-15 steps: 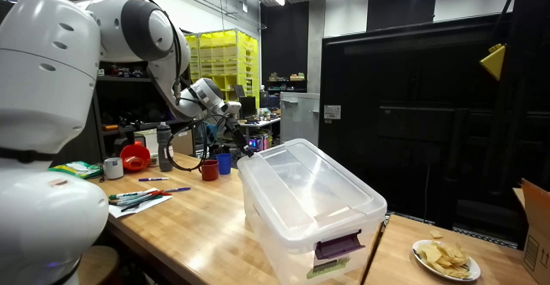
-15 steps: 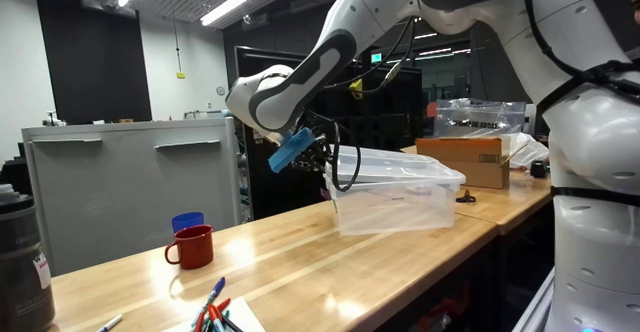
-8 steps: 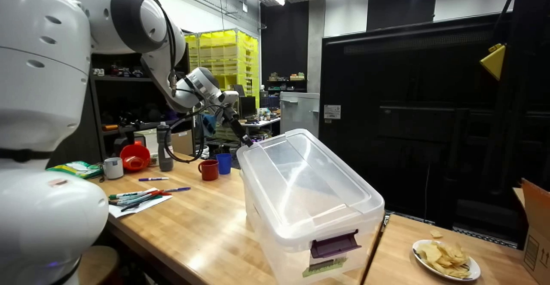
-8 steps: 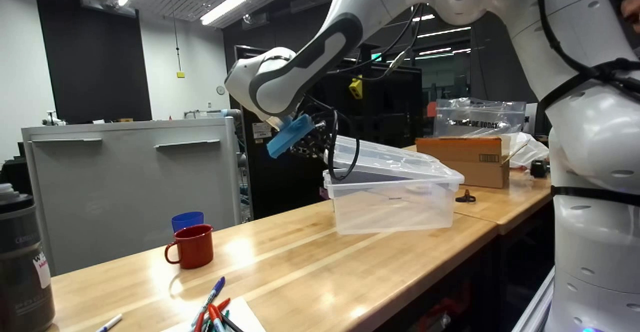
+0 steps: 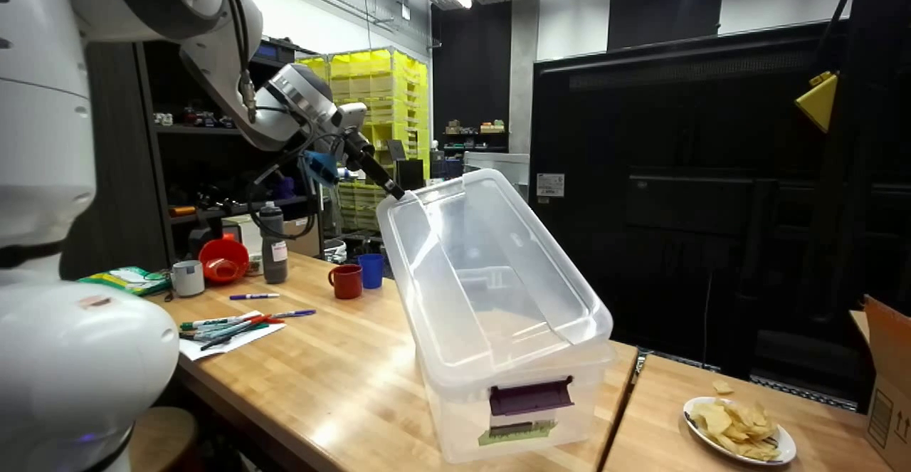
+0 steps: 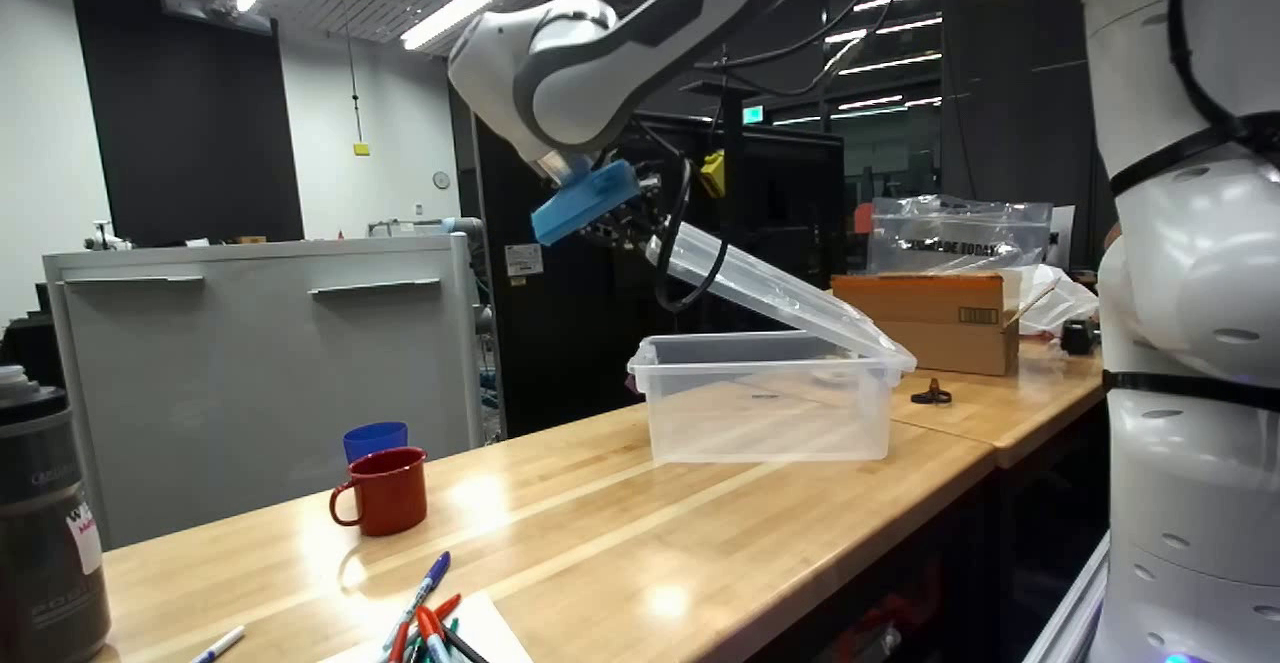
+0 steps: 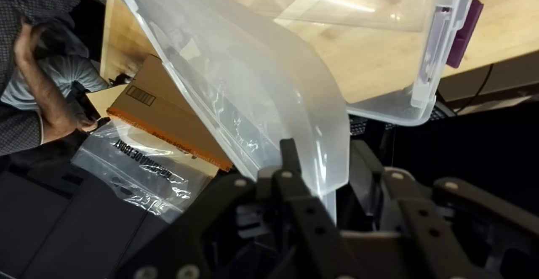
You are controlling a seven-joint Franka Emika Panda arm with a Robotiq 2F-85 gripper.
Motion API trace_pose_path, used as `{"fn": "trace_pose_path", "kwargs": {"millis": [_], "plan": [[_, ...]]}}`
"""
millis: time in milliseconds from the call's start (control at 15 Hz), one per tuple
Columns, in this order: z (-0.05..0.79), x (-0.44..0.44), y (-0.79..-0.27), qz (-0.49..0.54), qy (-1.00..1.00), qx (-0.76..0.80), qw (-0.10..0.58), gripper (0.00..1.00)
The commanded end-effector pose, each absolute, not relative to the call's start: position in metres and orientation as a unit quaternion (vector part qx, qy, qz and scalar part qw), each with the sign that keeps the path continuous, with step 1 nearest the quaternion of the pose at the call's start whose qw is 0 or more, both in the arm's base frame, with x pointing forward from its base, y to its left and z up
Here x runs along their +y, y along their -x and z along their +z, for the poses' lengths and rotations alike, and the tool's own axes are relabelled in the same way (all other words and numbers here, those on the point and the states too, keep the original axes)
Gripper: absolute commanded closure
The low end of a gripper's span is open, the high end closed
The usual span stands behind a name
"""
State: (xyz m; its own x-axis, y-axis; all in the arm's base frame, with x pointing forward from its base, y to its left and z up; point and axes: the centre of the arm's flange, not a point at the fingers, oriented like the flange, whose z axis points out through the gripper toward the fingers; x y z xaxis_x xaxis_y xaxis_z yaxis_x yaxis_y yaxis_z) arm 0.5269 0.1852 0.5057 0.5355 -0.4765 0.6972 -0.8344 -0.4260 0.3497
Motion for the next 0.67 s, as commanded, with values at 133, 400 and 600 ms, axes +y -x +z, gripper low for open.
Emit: {"fn": "trace_pose_path", "kwargs": {"millis": [133, 400, 600], "plan": [[0.581, 0.167, -0.434, 0.334, -0.771, -0.452, 0.300, 0.91], [0.608, 0.147, -0.402, 0.358, -0.750, -0.479, 0.282, 0.91], [0.607, 0.143, -0.398, 0.350, -0.760, -0.463, 0.293, 0.91]]}}
